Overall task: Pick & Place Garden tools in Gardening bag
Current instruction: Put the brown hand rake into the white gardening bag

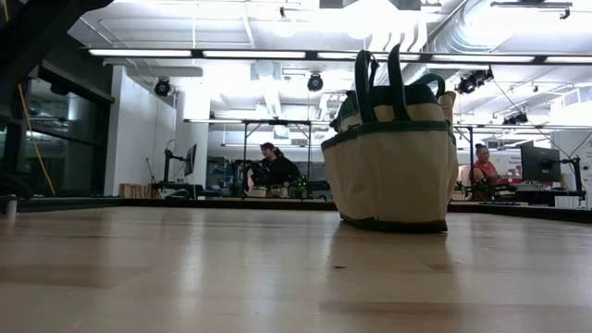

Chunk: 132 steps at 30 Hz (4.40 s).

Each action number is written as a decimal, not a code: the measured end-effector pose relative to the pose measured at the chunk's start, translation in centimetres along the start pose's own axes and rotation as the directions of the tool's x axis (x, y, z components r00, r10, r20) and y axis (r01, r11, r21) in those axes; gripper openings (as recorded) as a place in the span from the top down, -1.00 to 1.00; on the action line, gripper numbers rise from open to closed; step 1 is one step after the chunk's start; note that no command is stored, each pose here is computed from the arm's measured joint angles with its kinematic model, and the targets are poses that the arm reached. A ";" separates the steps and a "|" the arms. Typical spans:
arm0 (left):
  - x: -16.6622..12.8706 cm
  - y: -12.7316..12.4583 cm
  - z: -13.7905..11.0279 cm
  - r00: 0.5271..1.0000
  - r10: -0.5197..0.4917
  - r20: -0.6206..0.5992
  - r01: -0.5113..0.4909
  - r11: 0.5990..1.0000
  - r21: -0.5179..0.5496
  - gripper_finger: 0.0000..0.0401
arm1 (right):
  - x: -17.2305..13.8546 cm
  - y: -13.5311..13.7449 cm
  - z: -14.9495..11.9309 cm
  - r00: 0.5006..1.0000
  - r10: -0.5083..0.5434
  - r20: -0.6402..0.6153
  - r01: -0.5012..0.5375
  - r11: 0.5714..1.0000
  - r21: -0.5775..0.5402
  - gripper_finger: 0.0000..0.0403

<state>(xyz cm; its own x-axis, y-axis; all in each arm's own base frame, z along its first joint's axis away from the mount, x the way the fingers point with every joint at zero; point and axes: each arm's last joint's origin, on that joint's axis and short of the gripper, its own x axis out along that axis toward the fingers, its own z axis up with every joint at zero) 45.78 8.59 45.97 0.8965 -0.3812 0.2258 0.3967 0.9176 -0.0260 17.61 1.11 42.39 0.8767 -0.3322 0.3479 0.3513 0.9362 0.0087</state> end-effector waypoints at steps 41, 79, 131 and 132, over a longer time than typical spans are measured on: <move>-4.9 0.3 1.5 0.915 0.166 -0.368 -0.193 0.981 -0.037 -0.16 | -0.6 -0.7 -2.8 0.960 -0.004 -0.281 0.028 0.996 0.084 0.74; -4.4 -1.1 0.2 0.885 0.075 -0.460 -0.107 0.993 -0.043 -0.16 | 5.7 -1.9 -5.3 0.851 0.133 -0.508 -0.081 0.989 0.124 0.74; -4.3 -1.0 -0.7 0.865 0.064 -0.498 -0.098 0.994 -0.042 0.70 | 5.9 -1.9 -6.2 0.828 0.079 -0.556 -0.033 0.995 0.092 0.74; -4.3 -1.0 -0.7 0.864 0.063 -0.499 -0.097 0.994 -0.042 0.70 | 5.9 -1.9 -6.2 0.827 0.079 -0.557 -0.033 0.995 0.092 0.74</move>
<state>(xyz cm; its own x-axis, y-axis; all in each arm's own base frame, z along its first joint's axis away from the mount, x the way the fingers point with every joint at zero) 41.69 9.24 44.33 0.8982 -0.3284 -0.2923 0.3163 0.9445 -0.0890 24.14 -3.36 38.60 0.9355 -0.2649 -0.2338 0.2908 0.9531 0.0835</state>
